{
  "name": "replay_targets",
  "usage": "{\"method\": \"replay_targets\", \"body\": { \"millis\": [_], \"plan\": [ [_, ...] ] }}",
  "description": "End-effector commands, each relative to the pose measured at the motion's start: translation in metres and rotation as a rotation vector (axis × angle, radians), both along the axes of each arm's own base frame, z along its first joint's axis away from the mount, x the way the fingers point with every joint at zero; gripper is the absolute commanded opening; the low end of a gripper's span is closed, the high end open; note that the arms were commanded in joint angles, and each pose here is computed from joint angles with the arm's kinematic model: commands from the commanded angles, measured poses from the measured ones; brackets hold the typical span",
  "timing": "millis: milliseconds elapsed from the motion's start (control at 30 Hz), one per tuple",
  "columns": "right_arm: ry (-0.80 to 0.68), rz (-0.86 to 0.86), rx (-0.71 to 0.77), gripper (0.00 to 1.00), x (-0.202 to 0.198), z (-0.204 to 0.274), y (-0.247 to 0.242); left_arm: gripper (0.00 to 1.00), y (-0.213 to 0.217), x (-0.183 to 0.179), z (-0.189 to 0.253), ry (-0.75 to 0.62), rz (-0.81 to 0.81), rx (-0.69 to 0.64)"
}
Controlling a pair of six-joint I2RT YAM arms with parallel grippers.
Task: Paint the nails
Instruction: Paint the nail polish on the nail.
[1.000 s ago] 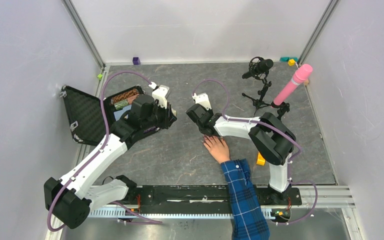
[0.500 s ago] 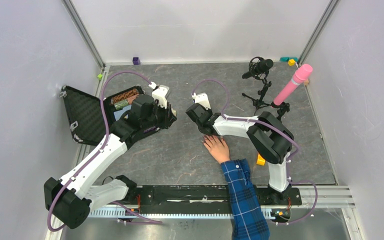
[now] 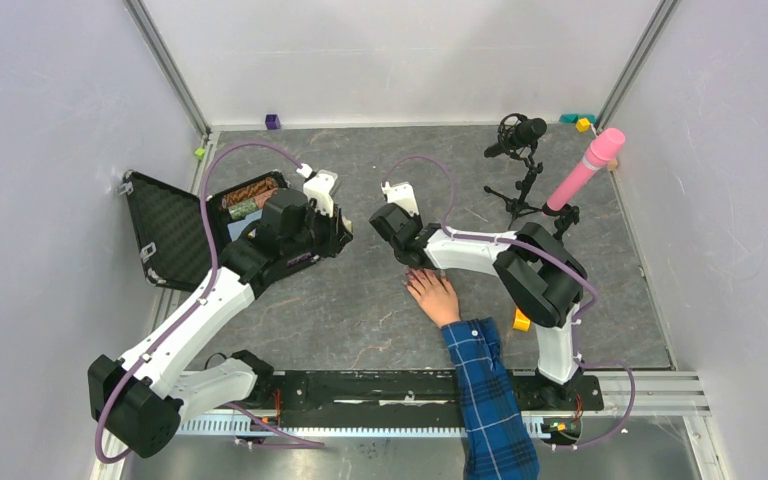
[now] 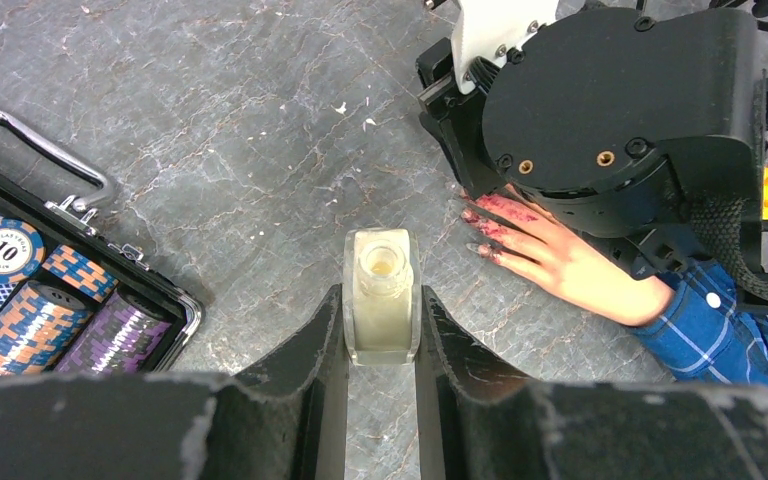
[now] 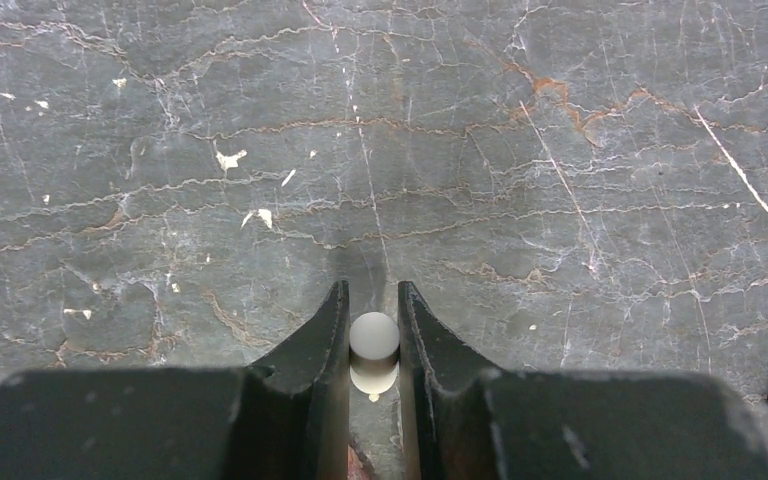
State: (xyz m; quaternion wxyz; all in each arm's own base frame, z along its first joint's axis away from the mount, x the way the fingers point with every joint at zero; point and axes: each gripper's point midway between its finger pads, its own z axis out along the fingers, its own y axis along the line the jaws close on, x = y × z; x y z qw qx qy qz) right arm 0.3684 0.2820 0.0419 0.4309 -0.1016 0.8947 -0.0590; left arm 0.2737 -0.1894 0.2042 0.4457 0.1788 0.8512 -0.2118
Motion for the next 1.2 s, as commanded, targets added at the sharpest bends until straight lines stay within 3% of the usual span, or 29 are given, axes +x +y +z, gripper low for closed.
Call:
{"method": "replay_targets", "body": {
  "millis": [0, 333, 1167],
  "plan": [
    [-0.088, -0.025, 0.070, 0.00, 0.010, 0.040, 0.002, 0.03, 0.002, 0.006, 0.011, -0.036, 0.019, -0.010],
    [-0.083, -0.041, 0.011, 0.00, -0.005, 0.035, -0.023, 0.03, 0.003, 0.004, 0.013, -0.043, 0.021, -0.017],
    [-0.043, 0.004, 0.015, 0.00, -0.012, 0.022, -0.011, 0.03, 0.003, 0.004, 0.014, -0.044, 0.023, -0.022]
  ]
}}
